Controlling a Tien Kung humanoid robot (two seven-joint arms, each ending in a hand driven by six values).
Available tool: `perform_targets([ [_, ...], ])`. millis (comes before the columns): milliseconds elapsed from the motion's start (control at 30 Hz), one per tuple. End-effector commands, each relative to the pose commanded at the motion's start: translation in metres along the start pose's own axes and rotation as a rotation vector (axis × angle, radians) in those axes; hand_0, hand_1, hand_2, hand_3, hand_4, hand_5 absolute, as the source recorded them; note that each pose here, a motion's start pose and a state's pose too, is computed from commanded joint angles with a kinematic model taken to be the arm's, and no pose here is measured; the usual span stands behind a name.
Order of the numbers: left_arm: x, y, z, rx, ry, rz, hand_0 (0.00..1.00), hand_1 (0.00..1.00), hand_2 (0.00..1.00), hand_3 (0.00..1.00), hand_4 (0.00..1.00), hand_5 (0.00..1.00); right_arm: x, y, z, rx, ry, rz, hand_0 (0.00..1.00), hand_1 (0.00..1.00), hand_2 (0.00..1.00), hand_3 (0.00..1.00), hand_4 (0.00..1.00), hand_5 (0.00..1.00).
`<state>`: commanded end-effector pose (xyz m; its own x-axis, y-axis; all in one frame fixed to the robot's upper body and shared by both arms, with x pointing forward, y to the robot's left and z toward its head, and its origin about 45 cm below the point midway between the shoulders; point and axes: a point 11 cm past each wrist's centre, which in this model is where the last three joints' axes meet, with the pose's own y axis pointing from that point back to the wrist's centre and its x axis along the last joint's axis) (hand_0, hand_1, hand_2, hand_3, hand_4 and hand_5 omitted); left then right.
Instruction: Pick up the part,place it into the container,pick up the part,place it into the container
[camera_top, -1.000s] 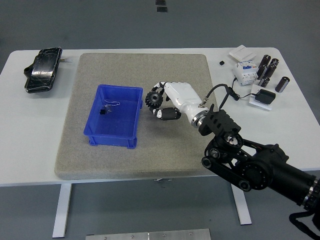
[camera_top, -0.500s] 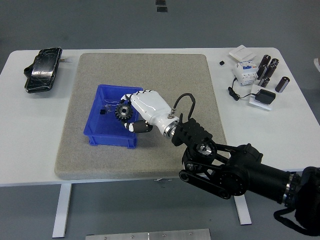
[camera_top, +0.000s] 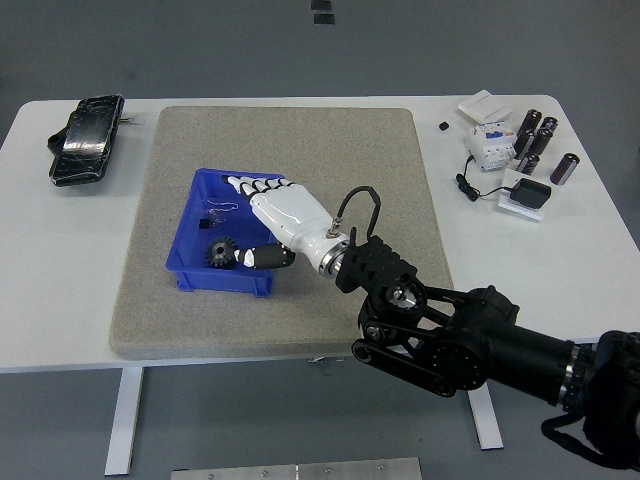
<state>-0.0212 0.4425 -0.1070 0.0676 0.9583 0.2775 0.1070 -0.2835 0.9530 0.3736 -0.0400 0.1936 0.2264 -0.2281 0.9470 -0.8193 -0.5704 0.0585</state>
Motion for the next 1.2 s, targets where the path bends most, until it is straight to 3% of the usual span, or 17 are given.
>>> perform_targets([
  [67,0.000,0.000,-0.001,0.002,-0.001,-0.001,0.670,0.642,0.604,0.626,0.705,0.566,0.008,0.000,0.007,-0.021,-0.034,0.035,0.861,0.909,0.998,0.998,0.851,0.464],
  [100,-0.001,0.000,-0.001,0.003,-0.001,-0.001,0.670,0.641,0.603,0.626,0.708,0.565,0.012,0.000,0.013,-0.040,-0.047,0.053,0.802,0.857,0.981,0.998,0.870,0.474],
  [233,-0.001,0.000,-0.003,0.006,-0.001,-0.002,0.670,0.641,0.603,0.626,0.708,0.565,0.023,0.003,0.055,-0.155,-0.077,0.090,0.802,0.857,0.981,0.998,0.870,0.474],
  [267,-0.001,0.000,-0.003,0.007,-0.001,-0.002,0.670,0.641,0.603,0.626,0.708,0.565,0.023,0.005,0.067,-0.188,-0.079,0.087,0.802,0.857,0.981,0.998,0.870,0.474],
  [300,-0.001,0.000,-0.004,0.007,-0.002,-0.001,0.670,0.641,0.602,0.626,0.711,0.564,0.022,0.008,0.079,-0.219,-0.079,0.080,0.730,0.792,0.920,0.998,0.853,0.457],
  [467,0.000,0.000,-0.003,0.006,-0.002,0.000,0.670,0.641,0.602,0.626,0.711,0.564,0.004,0.021,0.113,-0.312,-0.070,0.021,0.730,0.792,0.920,0.998,0.853,0.457],
  [667,0.001,0.000,-0.002,0.002,-0.002,0.002,0.670,0.641,0.602,0.625,0.711,0.562,-0.011,0.030,0.119,-0.315,-0.006,-0.038,0.705,0.764,0.888,0.986,0.850,0.453],
  [700,0.001,0.000,-0.002,0.002,-0.002,0.002,0.670,0.641,0.603,0.625,0.713,0.565,-0.012,0.030,0.119,-0.312,-0.001,-0.042,0.679,0.727,0.843,0.975,0.843,0.449],
  [867,0.000,0.000,0.000,0.000,-0.001,0.002,0.670,0.641,0.603,0.625,0.713,0.565,-0.021,0.027,0.113,-0.297,0.014,-0.070,0.679,0.727,0.843,0.975,0.843,0.449],
  [900,0.000,0.000,0.000,-0.001,-0.002,0.001,0.671,0.641,0.602,0.625,0.716,0.567,-0.023,0.026,0.112,-0.296,0.018,-0.076,0.656,0.690,0.790,0.929,0.827,0.437],
  [1067,-0.002,0.000,0.001,0.000,-0.003,-0.003,0.671,0.641,0.602,0.625,0.716,0.567,-0.029,0.023,0.114,-0.311,0.037,-0.107,0.656,0.690,0.790,0.929,0.827,0.437],
  [1100,-0.002,0.000,0.001,0.002,-0.002,-0.003,0.670,0.641,0.602,0.625,0.716,0.567,-0.030,0.023,0.115,-0.315,0.040,-0.112,0.586,0.570,0.638,0.690,0.474,0.259],
  [1200,0.000,0.000,0.001,0.004,0.001,-0.001,0.670,0.641,0.602,0.625,0.716,0.567,-0.030,0.022,0.116,-0.320,0.044,-0.118,0.586,0.570,0.638,0.690,0.474,0.259],
])
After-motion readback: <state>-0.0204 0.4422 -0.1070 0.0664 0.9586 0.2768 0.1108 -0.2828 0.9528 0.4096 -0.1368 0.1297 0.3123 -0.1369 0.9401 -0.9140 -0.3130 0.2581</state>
